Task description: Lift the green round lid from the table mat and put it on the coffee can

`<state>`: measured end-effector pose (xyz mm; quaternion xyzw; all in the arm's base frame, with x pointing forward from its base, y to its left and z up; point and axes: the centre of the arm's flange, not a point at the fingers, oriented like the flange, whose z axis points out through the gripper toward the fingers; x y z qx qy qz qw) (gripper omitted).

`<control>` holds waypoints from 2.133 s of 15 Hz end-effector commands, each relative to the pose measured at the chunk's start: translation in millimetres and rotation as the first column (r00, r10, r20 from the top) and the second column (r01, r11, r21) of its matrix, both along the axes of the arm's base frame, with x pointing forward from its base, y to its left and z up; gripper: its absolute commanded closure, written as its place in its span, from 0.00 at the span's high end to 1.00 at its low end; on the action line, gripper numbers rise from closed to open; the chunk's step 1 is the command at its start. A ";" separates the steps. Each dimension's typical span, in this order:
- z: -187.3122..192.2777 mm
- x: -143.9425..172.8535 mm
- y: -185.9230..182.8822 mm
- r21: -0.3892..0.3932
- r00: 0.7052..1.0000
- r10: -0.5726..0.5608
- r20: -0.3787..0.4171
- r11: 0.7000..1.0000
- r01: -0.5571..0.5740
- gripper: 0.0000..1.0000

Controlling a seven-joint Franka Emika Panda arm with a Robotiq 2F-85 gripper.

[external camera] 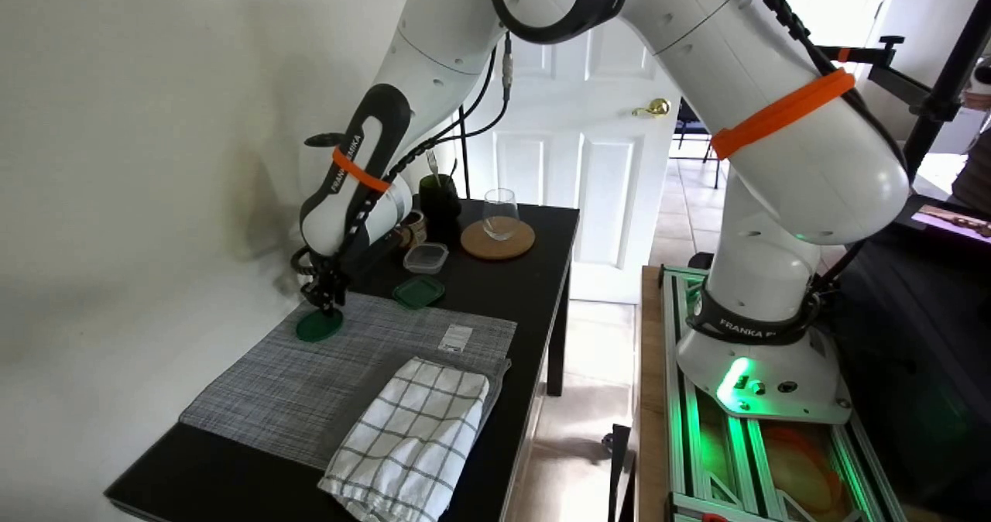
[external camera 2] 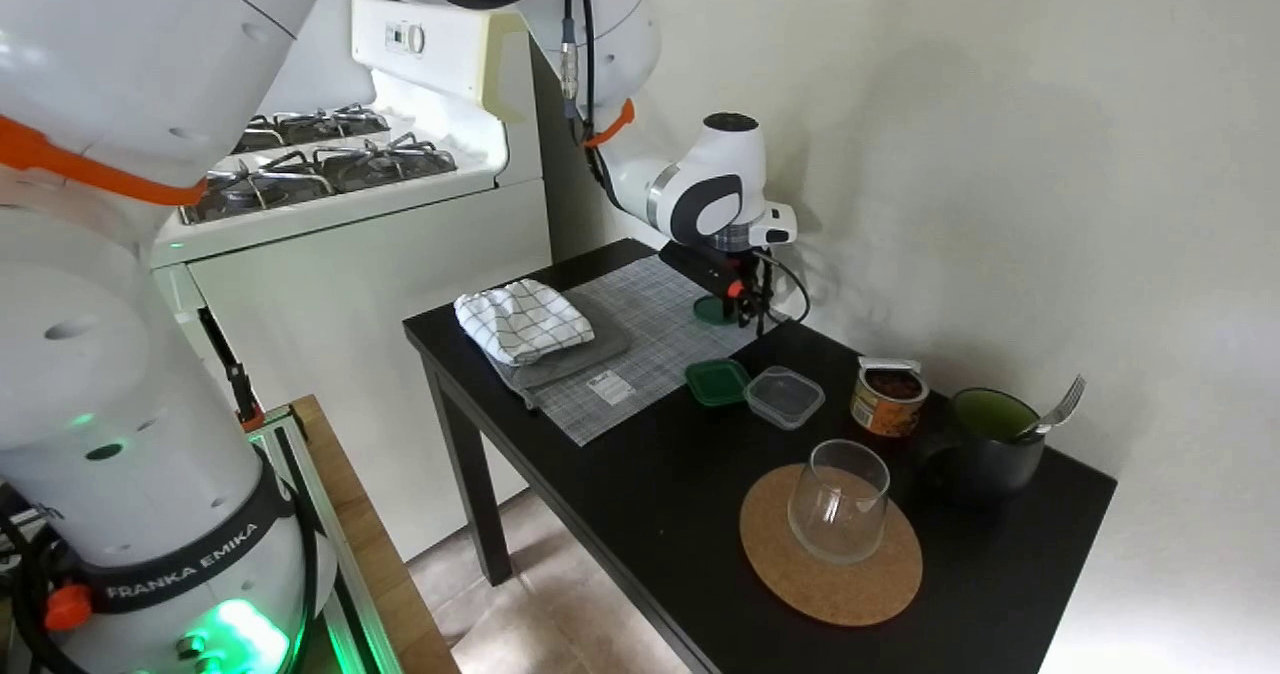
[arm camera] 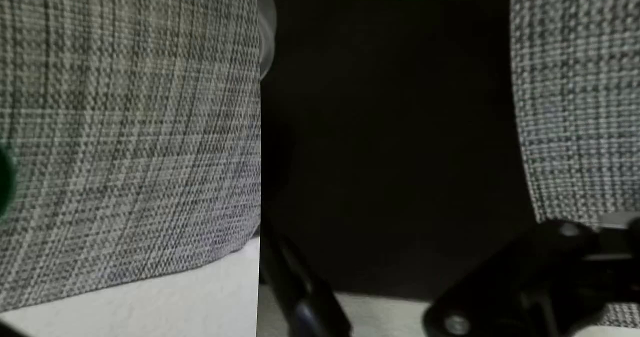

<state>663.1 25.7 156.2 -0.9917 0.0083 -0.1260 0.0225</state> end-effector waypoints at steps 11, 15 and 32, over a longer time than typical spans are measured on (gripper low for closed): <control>63.3 -14.9 -6.7 -0.017 0.983 0.176 -0.060 0.984 -0.177 0.00; 111.4 -37.2 -20.2 -0.066 0.929 0.337 -0.155 0.934 -0.350 0.00; 169.9 -141.5 -141.3 -0.125 0.973 -0.204 -0.108 0.974 0.190 0.00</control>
